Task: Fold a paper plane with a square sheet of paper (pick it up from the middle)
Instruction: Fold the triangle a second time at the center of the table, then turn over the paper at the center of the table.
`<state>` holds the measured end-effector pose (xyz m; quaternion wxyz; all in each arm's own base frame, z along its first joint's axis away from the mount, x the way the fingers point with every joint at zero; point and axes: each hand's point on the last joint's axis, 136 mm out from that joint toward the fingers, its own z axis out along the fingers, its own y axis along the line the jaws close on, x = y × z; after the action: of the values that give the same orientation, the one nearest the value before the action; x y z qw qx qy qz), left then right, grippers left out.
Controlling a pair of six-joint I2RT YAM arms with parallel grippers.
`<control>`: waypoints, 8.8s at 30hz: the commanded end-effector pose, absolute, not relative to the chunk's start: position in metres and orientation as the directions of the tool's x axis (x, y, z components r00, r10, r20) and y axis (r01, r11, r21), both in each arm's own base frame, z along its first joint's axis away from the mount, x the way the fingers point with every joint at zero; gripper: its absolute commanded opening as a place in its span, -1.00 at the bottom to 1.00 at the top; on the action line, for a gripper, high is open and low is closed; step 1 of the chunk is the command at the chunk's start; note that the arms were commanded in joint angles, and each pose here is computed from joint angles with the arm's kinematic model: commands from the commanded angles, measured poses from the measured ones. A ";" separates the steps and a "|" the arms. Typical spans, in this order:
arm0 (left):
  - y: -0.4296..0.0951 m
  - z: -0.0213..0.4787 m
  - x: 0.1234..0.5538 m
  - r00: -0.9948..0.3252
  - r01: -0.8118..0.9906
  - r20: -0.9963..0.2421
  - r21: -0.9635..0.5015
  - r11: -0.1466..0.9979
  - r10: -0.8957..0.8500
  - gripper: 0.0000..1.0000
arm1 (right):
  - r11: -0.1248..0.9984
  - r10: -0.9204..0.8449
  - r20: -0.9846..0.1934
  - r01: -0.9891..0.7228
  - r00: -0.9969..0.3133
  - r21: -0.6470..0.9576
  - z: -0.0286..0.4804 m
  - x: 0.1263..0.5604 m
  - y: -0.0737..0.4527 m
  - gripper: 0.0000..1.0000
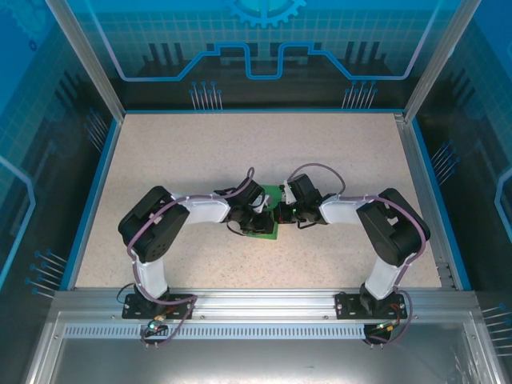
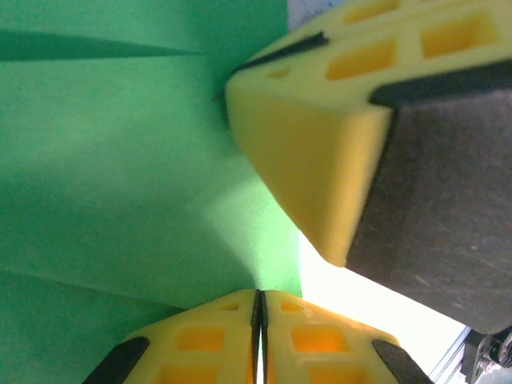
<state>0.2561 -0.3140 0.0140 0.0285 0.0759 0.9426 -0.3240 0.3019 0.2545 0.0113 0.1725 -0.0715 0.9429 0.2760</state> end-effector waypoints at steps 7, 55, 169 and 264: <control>-0.312 0.009 0.232 -0.988 0.148 -0.046 -0.564 0.813 0.148 -0.76 | 0.915 -0.031 -0.213 -0.114 -0.977 0.387 -0.039 0.271 0.215 -1.00; -0.271 0.006 0.331 -0.979 0.039 -0.193 -0.460 0.887 -0.057 -0.64 | 0.868 -0.038 -0.292 -0.176 -0.956 0.464 -0.002 0.277 0.230 -0.99; -0.250 -0.051 0.333 -0.992 0.099 -0.112 -0.366 0.925 0.062 -0.69 | 0.817 -0.122 -0.207 -0.216 -0.971 0.535 -0.013 0.244 0.232 -1.00; -0.275 0.047 0.312 -0.987 0.091 -0.163 -0.568 0.818 -0.004 0.11 | 0.748 0.025 -0.314 -0.191 -0.949 0.636 0.040 0.289 0.239 -0.34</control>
<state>0.3111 -0.2620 0.0361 0.0711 0.0267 0.9607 -0.2671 0.2868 0.2344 0.0358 0.1546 -0.0516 0.9333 0.3200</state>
